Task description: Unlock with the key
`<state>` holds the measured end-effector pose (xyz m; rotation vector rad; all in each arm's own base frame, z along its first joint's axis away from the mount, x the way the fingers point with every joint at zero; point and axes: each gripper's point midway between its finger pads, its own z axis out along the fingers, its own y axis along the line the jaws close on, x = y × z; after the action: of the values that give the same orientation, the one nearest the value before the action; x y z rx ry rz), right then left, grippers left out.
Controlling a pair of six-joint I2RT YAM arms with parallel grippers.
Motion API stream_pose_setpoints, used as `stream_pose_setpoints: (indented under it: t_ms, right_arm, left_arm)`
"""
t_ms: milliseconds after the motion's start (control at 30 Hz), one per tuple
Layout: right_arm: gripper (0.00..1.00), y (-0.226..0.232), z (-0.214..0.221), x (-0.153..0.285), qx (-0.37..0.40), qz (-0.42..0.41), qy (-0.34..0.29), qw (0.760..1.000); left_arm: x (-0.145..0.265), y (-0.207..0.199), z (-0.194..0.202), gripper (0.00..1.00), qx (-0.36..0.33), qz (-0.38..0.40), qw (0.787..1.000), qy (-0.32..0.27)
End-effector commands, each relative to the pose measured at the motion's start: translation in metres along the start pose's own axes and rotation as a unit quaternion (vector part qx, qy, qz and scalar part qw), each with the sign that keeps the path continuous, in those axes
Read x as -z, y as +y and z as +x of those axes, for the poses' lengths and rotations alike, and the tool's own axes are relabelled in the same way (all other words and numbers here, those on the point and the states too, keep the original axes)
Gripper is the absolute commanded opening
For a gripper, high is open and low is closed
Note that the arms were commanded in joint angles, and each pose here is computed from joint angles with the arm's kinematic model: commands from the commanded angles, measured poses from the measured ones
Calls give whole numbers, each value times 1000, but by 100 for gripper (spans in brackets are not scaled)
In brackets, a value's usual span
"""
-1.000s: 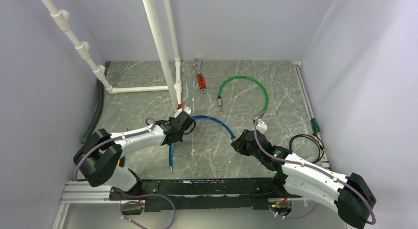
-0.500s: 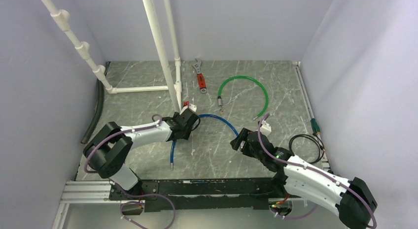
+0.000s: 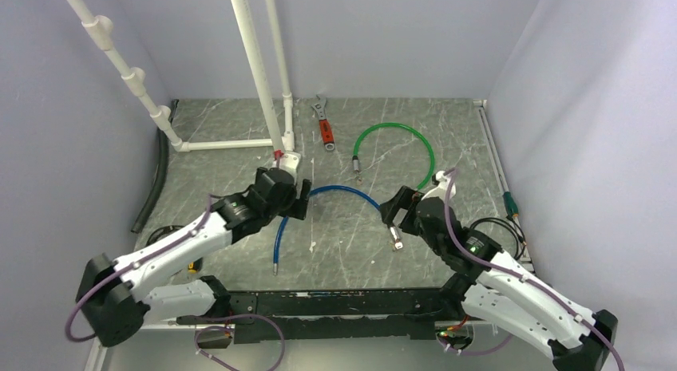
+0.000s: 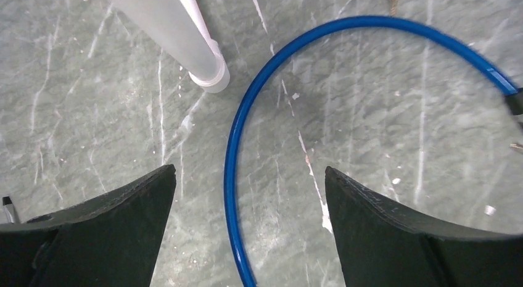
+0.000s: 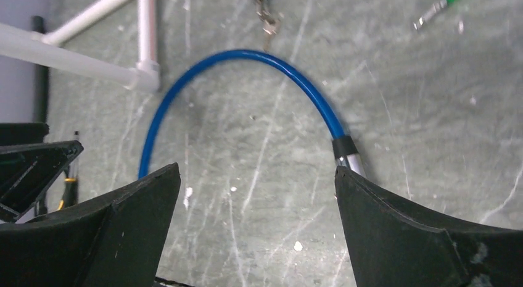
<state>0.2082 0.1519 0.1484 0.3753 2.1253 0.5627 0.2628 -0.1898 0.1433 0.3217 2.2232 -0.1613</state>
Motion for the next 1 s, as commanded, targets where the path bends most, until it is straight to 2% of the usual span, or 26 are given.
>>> stream_pose_setpoints:
  t_ms: [0, 67, 100, 200, 433, 533, 633, 733, 967]
  right_arm:
    - [98, 28, -46, 22, 63, -48, -59, 995]
    - [100, 45, -57, 28, 82, -84, -75, 990]
    - [100, 51, -61, 30, 91, -97, -79, 988]
    - [100, 65, -69, 35, 106, -117, -85, 984]
    - [100, 74, -80, 42, 112, -154, -125, 974]
    - [100, 74, -81, 47, 93, -176, -144, 969]
    - [100, 77, -81, 54, 75, -199, -151, 965]
    - [100, 75, -79, 57, 67, -206, -152, 964]
    - [100, 69, -76, 59, 58, -203, -149, 966]
  left_arm:
    - [42, -1, -23, 94, 24, 34, 998, -43]
    - [60, 2, -33, 94, 48, 43, 996, -64]
    - [70, 8, -35, 99, 59, 37, 995, -68]
    - [105, 30, -43, 99, 84, 12, 993, -77]
    - [161, 88, -40, 99, 61, -64, 990, -109]
    - [161, 107, -27, 100, 67, -98, 984, -132]
    - [164, 98, -27, 99, 68, -54, 983, -159]
    - [169, 101, -29, 99, 71, -51, 980, -181]
    - [168, 101, -26, 99, 75, -50, 980, -178]
